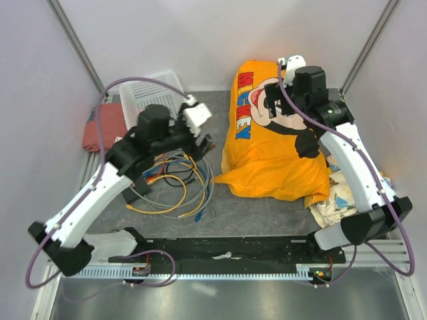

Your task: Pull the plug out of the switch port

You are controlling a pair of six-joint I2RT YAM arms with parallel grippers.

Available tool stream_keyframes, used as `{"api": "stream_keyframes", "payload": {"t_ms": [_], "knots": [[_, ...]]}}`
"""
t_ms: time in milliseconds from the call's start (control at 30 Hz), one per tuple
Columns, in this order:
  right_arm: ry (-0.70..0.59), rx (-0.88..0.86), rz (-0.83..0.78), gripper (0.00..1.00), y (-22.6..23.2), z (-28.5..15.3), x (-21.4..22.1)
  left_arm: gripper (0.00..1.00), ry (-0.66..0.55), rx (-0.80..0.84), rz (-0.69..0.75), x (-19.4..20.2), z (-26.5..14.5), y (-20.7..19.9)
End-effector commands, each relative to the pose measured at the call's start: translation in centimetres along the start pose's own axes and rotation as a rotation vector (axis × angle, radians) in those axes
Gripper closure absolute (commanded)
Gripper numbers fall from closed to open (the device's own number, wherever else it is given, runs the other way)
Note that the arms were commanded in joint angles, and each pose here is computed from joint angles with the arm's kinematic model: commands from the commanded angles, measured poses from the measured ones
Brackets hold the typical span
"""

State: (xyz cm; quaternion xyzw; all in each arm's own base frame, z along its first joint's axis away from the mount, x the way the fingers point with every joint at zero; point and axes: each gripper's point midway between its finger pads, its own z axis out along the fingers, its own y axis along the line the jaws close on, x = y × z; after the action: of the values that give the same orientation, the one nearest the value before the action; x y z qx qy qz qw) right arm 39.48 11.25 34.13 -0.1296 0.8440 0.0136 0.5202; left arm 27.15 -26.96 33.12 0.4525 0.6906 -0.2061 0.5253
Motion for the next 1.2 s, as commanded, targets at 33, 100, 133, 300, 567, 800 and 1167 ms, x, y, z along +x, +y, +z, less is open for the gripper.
{"api": "stream_keyframes", "payload": {"t_ms": [33,100,133,300,567,800,1167], "knots": [[-0.004,-0.345,-0.015,0.02,7.2,1.8,0.1,0.14,0.277,-0.163,-0.167,13.1,-3.4,4.1],[0.003,-0.509,-0.063,0.02,10.8,1.4,0.8,0.13,0.325,-0.217,-0.261,16.3,-4.7,4.2],[0.016,-0.541,-0.087,0.02,11.8,1.6,1.5,0.13,0.320,-0.248,-0.286,16.8,-5.5,4.3],[0.105,-0.700,-0.255,0.02,19.5,1.9,5.6,0.11,0.396,-0.403,-0.526,22.4,-8.3,5.5],[0.294,-0.864,-0.231,0.14,25.2,5.6,10.8,0.15,0.420,-0.618,-0.850,27.6,-11.7,12.2],[0.261,-0.893,-0.214,0.14,27.3,9.3,12.0,0.16,0.363,-0.772,-1.032,29.4,-16.1,15.6],[0.344,-0.930,-0.152,0.11,31.3,13.8,16.8,0.17,0.419,-0.868,-1.226,35.3,-18.6,18.5]]}}
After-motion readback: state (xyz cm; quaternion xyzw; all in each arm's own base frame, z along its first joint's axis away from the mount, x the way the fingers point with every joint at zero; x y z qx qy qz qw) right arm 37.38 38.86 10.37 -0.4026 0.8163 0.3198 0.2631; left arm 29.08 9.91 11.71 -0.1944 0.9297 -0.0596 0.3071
